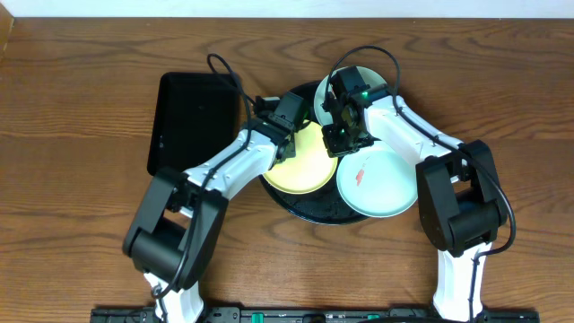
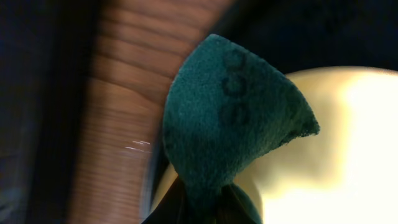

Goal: Clean dirty plates on tray and stack at the side
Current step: 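Hold the yellow plate with the right gripper and scrub it with the sponge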

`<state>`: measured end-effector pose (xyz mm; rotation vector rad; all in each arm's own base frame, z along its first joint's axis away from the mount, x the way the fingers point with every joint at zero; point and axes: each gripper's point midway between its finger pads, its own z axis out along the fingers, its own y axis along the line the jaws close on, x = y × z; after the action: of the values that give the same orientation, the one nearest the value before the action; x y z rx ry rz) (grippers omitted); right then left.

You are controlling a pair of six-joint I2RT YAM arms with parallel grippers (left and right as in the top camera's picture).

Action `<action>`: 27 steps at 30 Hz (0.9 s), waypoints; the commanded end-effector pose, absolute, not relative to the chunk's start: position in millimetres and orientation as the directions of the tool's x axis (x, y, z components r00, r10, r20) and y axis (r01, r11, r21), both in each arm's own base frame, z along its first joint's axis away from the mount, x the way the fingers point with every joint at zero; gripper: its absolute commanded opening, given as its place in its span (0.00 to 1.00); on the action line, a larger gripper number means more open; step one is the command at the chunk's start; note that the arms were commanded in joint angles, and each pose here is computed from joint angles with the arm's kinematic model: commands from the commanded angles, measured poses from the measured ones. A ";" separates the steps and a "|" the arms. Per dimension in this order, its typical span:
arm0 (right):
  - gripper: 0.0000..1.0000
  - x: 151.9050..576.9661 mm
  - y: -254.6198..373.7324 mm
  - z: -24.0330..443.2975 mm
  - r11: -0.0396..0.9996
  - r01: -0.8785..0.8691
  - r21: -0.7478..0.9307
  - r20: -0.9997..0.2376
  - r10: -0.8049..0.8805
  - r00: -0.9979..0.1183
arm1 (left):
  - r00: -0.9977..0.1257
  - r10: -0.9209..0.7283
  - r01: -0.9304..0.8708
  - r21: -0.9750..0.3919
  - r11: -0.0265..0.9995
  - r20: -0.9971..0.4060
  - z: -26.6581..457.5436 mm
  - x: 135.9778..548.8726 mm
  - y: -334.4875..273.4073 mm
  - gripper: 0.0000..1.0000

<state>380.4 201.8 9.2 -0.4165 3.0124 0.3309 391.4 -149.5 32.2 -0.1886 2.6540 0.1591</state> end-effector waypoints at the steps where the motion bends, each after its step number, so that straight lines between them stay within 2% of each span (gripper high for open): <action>1: 0.01 380.1 190.2 6.0 0.952 -0.265 0.154 -0.097 -0.252 -0.963 | -0.823 -0.117 -0.219 0.120 0.968 -0.556 62.8 402.3 -127.7 0.08; 3: 0.01 380.1 190.2 6.0 0.952 -0.265 0.154 -0.097 -0.252 -0.963 | -0.836 -0.132 -0.182 0.044 0.982 -0.533 63.5 400.8 -142.3 0.08; 8: 0.01 380.1 190.1 5.8 0.952 -0.265 0.154 -0.096 -0.252 -0.963 | -0.912 -0.133 -0.012 -0.298 0.954 -0.388 61.8 386.3 -213.4 0.08; 11: 0.01 380.2 190.2 6.0 0.952 -0.265 0.155 -0.097 -0.252 -0.963 | -0.931 -0.127 0.015 -0.382 0.924 -0.343 61.5 380.3 -231.3 0.08; 20: 0.01 380.1 190.2 6.0 0.952 -0.265 0.154 -0.097 -0.252 -0.963 | -0.966 -0.115 -0.032 -0.334 0.942 -0.233 8.2 366.8 -225.8 0.08; 27: 0.01 374.6 187.7 5.3 0.953 -0.261 0.151 -0.072 -0.253 -0.965 | -0.963 -0.139 -0.117 -0.106 0.987 -0.231 -43.2 369.1 -180.8 0.08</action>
<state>377.3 198.3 8.3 -0.4146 3.0293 0.3098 379.5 -223.5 7.8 -0.1142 2.8138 -0.4271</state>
